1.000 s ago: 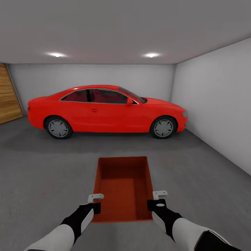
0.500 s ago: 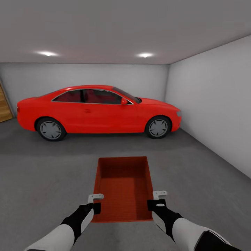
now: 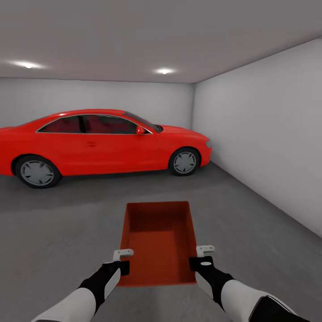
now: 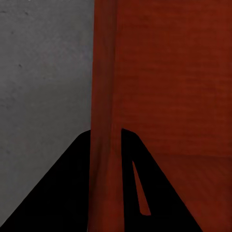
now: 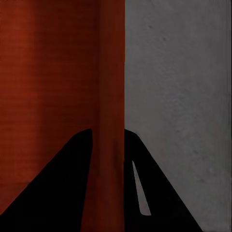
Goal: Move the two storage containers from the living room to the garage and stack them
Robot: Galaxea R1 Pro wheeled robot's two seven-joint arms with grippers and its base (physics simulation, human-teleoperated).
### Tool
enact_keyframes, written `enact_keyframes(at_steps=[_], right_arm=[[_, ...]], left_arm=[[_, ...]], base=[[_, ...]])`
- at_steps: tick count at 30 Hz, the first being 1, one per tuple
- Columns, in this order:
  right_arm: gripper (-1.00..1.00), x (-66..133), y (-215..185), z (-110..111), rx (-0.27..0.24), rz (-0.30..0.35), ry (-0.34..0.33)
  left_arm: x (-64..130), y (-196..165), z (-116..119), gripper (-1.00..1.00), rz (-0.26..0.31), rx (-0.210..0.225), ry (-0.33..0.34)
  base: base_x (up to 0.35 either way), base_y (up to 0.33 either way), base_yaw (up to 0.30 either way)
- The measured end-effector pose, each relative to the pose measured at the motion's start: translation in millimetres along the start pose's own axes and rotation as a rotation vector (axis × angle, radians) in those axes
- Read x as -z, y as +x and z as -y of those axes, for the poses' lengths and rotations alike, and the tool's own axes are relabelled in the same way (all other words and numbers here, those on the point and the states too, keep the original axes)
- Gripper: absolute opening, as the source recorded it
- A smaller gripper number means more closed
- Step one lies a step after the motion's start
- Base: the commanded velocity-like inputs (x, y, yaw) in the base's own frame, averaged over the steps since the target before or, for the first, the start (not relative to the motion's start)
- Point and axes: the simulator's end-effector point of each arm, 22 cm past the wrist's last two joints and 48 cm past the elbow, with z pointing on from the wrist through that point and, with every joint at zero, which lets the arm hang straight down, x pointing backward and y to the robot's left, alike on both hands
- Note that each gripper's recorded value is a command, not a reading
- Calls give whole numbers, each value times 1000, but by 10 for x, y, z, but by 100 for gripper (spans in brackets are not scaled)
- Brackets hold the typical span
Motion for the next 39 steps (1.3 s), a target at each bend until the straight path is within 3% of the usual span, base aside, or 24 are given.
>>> enact_keyframes(at_steps=[39], right_arm=[[-100, 7, -14, -9, -4, 3, -1]], left_arm=[[7, -19, -8, -100, 3, 0, 0]], base=[[314, 0, -286]])
